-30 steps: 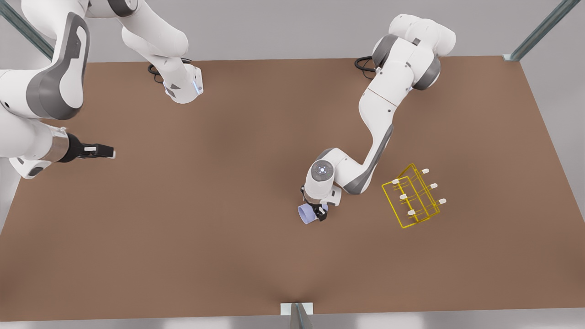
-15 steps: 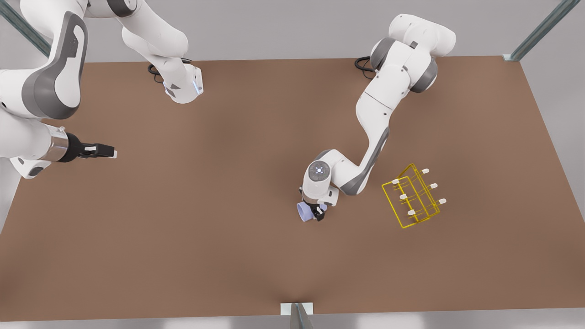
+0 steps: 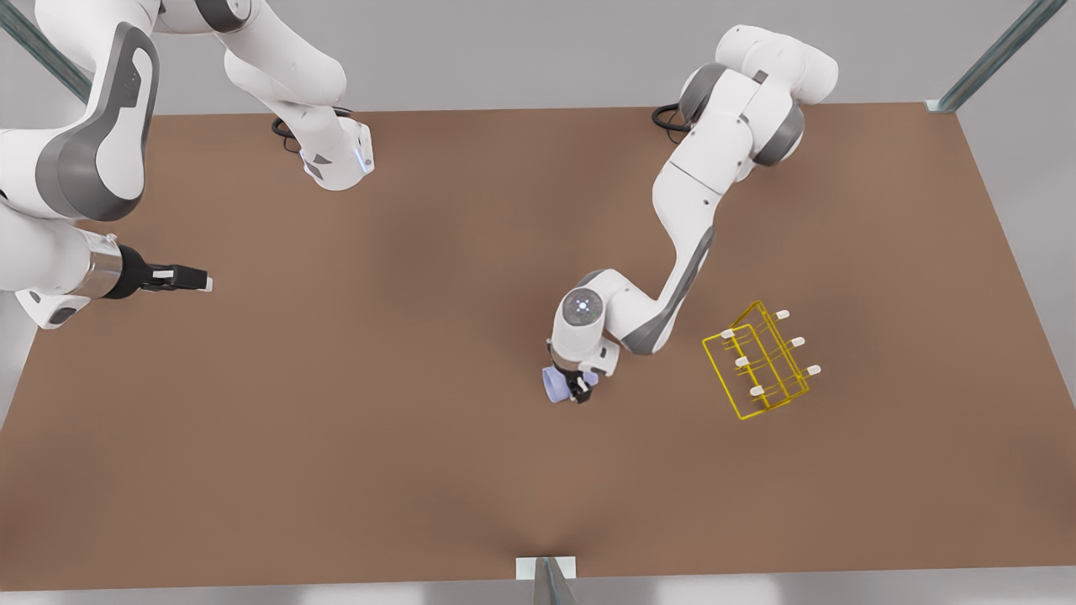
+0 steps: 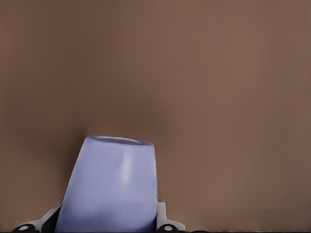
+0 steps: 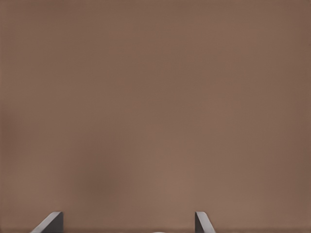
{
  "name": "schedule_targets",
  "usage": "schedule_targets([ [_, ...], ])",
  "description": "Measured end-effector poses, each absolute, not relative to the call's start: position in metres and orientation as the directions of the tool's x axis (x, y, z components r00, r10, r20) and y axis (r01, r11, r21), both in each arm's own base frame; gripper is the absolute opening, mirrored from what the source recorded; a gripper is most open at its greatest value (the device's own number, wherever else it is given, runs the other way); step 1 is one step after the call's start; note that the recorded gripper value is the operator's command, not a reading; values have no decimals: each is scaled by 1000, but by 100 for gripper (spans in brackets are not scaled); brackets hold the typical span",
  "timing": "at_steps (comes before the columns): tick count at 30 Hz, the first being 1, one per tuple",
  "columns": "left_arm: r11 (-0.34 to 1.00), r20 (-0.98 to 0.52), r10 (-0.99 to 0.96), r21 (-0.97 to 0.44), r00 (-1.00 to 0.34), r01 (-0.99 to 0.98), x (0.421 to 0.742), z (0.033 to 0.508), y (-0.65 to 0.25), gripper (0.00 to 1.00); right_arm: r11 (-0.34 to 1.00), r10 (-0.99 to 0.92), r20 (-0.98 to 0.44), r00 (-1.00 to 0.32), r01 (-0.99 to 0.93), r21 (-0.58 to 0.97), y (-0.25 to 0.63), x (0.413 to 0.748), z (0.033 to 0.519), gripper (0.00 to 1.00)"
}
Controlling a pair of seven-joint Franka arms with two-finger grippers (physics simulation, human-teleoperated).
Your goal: Place the cup on the cup holder
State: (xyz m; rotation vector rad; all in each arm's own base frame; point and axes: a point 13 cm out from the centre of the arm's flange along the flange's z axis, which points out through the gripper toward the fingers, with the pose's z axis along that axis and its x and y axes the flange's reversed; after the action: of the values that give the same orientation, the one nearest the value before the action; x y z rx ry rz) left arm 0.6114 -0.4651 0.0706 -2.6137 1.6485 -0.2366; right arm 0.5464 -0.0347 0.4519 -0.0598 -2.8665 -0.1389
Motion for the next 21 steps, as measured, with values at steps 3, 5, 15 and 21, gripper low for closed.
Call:
schedule_targets([
  [3, -413, 102, -910, -128, 402, -902, 609, 86, -470, 72, 995, 27, 270, -963, 53, 89, -35, 546, 452, 100],
  [5, -380, 79, -925, -140, 372, -914, 602, 92, -476, 72, 995, 27, 270, -963, 53, 89, -35, 546, 452, 100],
  [15, -233, -109, -960, -206, 259, -950, 561, 150, -495, 72, 995, 26, 266, -964, 51, 88, -34, 550, 448, 100],
  [21, -137, -482, -850, -189, 213, -972, 521, 153, -428, 72, 996, 26, 217, -976, 45, 82, -33, 565, 446, 100],
])
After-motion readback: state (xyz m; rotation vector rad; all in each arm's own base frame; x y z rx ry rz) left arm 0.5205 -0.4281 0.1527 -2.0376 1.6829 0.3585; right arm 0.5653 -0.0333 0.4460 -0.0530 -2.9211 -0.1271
